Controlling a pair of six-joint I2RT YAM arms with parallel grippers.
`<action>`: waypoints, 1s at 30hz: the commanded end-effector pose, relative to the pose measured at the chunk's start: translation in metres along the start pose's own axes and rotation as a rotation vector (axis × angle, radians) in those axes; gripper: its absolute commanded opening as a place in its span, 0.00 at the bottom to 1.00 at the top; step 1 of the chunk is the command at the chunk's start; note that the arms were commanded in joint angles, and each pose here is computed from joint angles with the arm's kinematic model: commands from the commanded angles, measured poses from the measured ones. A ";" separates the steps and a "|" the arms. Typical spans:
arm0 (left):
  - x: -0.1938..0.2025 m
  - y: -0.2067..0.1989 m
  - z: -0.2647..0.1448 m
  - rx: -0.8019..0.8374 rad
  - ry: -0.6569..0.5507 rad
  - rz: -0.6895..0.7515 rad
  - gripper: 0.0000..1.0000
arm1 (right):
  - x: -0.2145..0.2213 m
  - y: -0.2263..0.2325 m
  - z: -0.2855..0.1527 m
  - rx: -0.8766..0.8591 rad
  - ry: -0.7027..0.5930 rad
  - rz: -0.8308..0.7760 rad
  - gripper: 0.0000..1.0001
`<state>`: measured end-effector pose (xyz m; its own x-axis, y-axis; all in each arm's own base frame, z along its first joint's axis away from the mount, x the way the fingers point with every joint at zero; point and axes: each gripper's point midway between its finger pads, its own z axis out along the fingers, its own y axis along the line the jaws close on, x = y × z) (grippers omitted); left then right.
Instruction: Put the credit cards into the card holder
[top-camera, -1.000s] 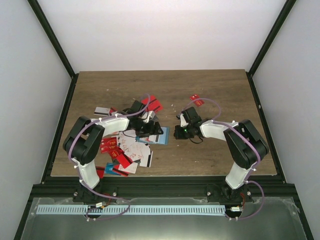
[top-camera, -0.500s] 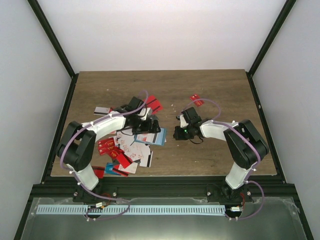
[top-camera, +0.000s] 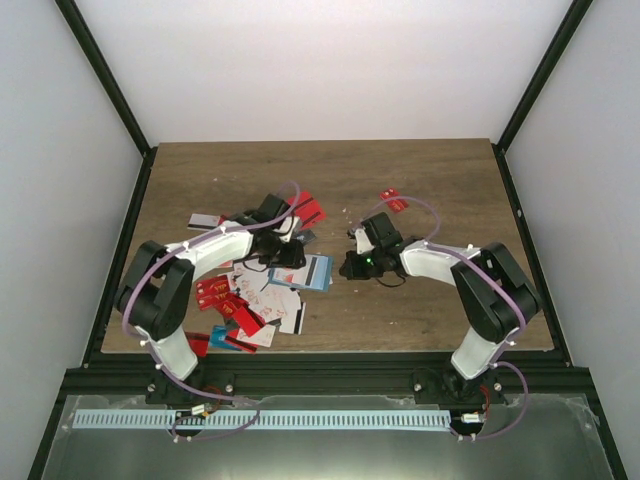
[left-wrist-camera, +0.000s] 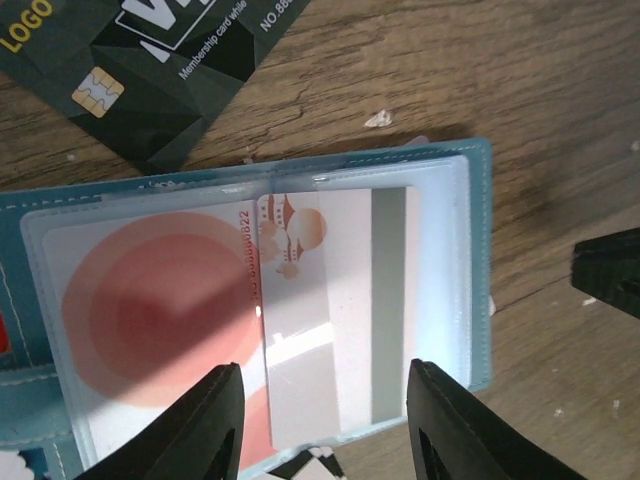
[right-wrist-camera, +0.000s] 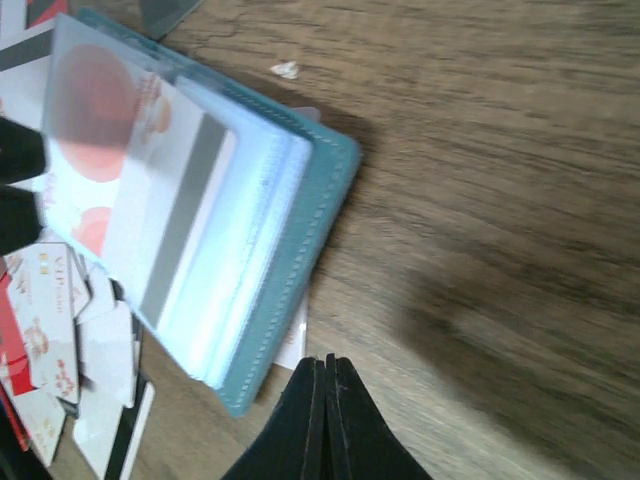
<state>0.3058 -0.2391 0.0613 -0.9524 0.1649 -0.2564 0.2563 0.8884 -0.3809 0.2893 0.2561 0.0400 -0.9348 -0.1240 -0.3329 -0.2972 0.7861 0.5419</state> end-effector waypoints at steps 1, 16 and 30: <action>0.006 0.009 0.014 -0.031 0.023 0.002 0.46 | -0.013 0.032 -0.002 -0.079 -0.021 -0.035 0.01; 0.022 0.007 0.038 0.030 0.082 -0.023 0.45 | -0.006 0.031 0.026 -0.065 0.026 -0.031 0.01; 0.028 -0.017 0.045 0.118 0.094 -0.029 0.44 | 0.002 0.019 0.036 -0.037 0.048 -0.014 0.01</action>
<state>0.2923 -0.2590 0.0281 -0.9648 0.1749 -0.1965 0.2484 0.8515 -0.4618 0.2837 0.2869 0.0223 -0.9441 -0.1622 -0.2868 -0.3051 0.7594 0.5747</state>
